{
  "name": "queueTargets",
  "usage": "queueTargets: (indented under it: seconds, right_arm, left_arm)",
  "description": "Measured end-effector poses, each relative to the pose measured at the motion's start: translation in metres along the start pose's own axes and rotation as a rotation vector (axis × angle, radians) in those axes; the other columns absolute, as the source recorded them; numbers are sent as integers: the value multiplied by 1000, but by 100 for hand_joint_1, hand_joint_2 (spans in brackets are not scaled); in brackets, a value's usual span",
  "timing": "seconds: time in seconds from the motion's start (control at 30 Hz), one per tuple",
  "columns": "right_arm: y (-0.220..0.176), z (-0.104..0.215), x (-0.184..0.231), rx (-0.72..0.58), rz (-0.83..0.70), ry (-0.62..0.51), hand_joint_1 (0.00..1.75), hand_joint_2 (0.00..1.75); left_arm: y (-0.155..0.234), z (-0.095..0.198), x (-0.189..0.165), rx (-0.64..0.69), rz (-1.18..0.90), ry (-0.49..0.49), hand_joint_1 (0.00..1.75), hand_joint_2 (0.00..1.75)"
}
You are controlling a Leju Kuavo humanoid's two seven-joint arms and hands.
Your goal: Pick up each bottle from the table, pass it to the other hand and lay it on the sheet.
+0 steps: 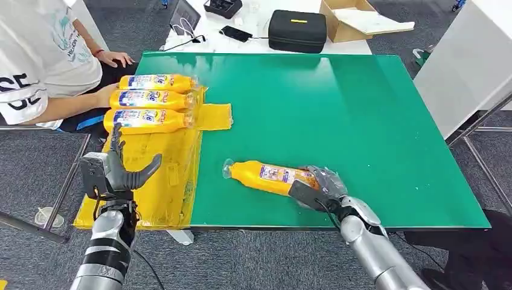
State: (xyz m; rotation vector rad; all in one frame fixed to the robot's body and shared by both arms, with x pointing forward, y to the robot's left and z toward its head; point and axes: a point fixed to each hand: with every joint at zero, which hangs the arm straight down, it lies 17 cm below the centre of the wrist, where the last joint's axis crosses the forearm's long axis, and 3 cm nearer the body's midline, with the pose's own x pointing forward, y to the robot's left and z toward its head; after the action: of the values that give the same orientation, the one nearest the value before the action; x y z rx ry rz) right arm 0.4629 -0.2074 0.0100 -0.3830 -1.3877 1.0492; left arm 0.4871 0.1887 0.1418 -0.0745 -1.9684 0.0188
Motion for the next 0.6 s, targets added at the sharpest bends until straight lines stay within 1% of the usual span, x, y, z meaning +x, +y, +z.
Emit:
queueTargets:
  seconds: [0.33, 0.43, 0.5, 0.6]
  right_arm:
    - [7, 0, 4, 4, -16, -5, 175, 175]
    - [5, 1, 10, -25, -40, -31, 175, 175]
    - [-1, 3, 15, -76, -63, -51, 175, 175]
    - [-25, 9, 29, -248, -82, -98, 175, 175]
  left_arm:
    - [-3, -1, -1, -3, 6, 4, 0, 175]
    - [-5, -1, -1, -12, 14, 5, 0, 175]
    - [-6, 0, -2, -11, 31, 8, 0, 175]
    - [-7, 1, -2, -9, 71, 17, 0, 175]
